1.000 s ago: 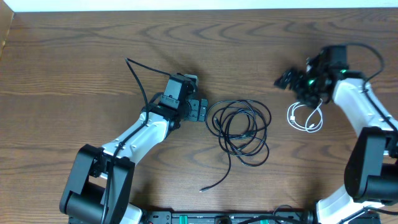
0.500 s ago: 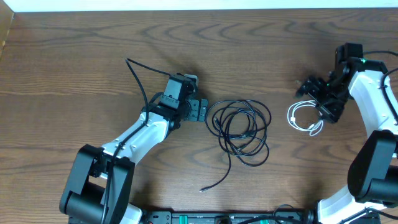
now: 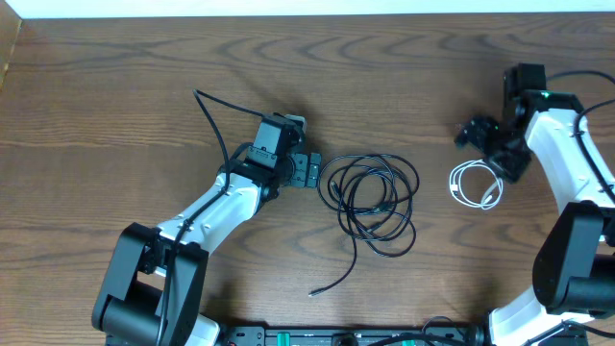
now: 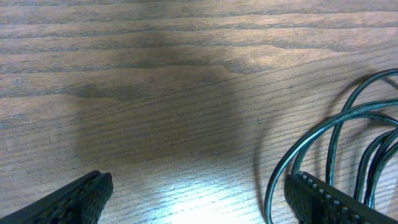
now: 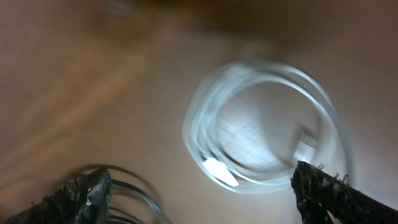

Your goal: Untangle cables

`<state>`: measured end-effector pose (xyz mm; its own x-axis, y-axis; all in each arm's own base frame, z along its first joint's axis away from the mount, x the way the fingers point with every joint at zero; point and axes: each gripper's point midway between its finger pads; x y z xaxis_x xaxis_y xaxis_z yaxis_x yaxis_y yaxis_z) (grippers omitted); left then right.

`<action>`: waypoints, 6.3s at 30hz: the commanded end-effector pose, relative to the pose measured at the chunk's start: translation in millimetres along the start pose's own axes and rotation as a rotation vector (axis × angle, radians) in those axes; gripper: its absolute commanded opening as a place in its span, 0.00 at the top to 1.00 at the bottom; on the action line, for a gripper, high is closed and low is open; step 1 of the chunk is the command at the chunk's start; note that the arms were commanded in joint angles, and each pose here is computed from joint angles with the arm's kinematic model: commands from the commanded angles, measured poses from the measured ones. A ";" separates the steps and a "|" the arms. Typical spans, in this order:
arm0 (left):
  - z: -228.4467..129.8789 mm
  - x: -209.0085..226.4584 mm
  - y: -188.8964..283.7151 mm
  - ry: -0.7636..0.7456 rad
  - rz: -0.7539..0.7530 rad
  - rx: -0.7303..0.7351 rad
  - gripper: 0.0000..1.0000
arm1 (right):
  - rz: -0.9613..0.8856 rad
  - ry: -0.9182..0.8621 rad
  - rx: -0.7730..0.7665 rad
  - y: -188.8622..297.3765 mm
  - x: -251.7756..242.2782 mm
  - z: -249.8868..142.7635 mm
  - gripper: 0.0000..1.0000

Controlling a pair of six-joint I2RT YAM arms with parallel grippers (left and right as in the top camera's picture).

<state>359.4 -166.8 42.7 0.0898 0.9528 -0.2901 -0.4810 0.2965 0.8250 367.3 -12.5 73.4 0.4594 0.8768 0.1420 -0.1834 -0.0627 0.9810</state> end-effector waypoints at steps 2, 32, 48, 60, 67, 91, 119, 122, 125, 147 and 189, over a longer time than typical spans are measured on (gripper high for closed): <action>-3.4 4.0 -2.7 -0.003 0.020 0.007 0.06 | 0.220 0.102 -0.076 9.0 49.9 15.7 0.13; -3.5 4.0 -2.8 -0.003 0.020 0.007 0.07 | -0.111 0.038 -0.071 22.4 -27.6 -5.9 0.21; -3.4 4.0 -2.7 -0.003 0.020 0.007 0.07 | -0.089 0.150 -0.087 -35.7 6.7 -48.8 0.69; -3.5 4.0 -2.8 -0.003 0.020 0.007 0.06 | -0.104 0.163 -0.097 -71.3 -10.7 -73.5 0.48; -3.5 4.0 -2.8 -0.003 0.020 0.007 0.06 | -0.135 0.131 -0.066 -82.0 -25.6 -90.9 0.92; -3.5 4.0 -2.8 -0.003 0.020 0.007 0.07 | -0.219 -0.041 -0.499 -16.7 -91.7 65.9 0.99; -3.4 4.0 -2.7 -0.003 0.020 0.007 0.07 | -0.185 -0.234 -0.660 16.6 -180.7 112.8 0.99; -3.4 3.9 -2.7 -0.003 0.020 0.006 0.07 | -0.178 -0.229 -0.678 17.9 -177.9 116.9 0.99; -3.5 4.0 -2.8 -0.003 0.020 0.007 0.07 | -0.154 -0.215 -0.695 13.7 -174.3 123.7 0.99; -3.4 4.0 -2.7 -0.003 0.020 0.007 0.06 | -0.007 -0.131 -0.709 -21.1 -136.4 141.3 0.54; -3.4 4.0 -2.7 -0.003 0.020 0.007 0.07 | -0.168 0.207 -0.248 15.0 -93.8 96.0 0.01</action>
<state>359.4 -166.9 42.8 0.0899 0.9527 -0.2902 -0.4813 0.2967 0.8248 401.6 -153.8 82.9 0.4144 0.9091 0.0423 -0.3683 0.1250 0.9213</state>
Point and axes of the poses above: each gripper's point midway between its finger pads, its own y axis back along the fingers, its own x axis along the line the jaws close on, z = x × y, and after that the axes turned 12 degrees about y, right-handed
